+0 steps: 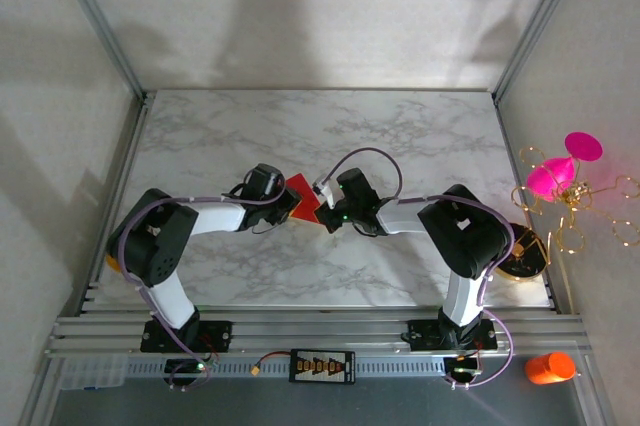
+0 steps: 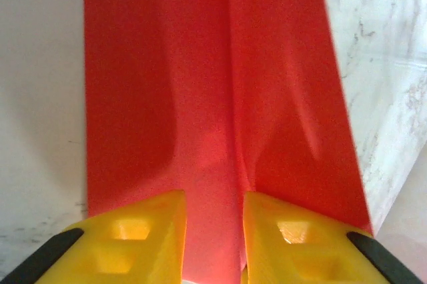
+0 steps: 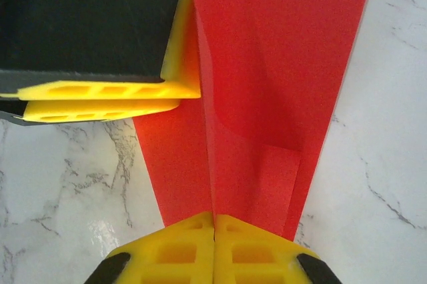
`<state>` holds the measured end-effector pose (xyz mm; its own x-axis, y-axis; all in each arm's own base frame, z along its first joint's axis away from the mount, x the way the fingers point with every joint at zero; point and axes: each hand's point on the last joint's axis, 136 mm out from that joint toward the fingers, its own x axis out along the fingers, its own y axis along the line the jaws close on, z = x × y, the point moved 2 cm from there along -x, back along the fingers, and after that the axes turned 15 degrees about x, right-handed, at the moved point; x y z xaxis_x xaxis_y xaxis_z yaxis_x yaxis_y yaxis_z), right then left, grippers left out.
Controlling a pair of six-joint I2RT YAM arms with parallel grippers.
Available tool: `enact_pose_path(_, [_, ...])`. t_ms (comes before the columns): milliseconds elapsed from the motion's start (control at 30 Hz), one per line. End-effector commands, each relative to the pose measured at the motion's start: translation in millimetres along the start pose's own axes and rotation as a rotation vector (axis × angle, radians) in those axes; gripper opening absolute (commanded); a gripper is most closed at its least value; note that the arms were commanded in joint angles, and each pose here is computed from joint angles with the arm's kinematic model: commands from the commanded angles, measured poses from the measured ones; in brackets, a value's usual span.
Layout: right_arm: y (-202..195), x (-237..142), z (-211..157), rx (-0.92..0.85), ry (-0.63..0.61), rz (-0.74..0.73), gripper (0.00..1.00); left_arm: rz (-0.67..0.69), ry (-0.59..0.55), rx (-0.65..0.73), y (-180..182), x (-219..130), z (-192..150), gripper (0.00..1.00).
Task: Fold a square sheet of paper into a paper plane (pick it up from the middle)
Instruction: Fourth fold the wing at the center of the table.
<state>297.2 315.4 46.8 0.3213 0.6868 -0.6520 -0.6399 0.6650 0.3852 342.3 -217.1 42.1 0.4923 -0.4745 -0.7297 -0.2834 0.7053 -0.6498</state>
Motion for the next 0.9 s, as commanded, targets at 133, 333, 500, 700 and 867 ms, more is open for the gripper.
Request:
enact_pose_path(133, [-1.8,3.5,6.4,-0.018,0.001,-0.003,0.11,-0.001,0.011,0.027,-3.4,4.7,-2.7,0.27])
enact_pose_path(333, [-5.5,5.1,6.5,-0.020,0.009,-0.026,0.18,0.041,0.022,0.021,6.6,8.1,-5.7,0.27])
enact_pose_path(500, [-6.7,5.2,6.2,-0.030,0.015,-0.034,0.21,0.052,0.029,0.017,8.9,9.7,-6.7,0.27])
enact_pose_path(700, [-8.2,6.0,2.9,-0.034,0.026,-0.039,0.21,0.056,0.030,0.016,8.9,9.8,-6.5,0.27])
enact_pose_path(867, [-7.7,6.6,2.2,-0.034,0.029,-0.034,0.16,0.056,0.030,0.016,8.0,9.1,-6.0,0.27])
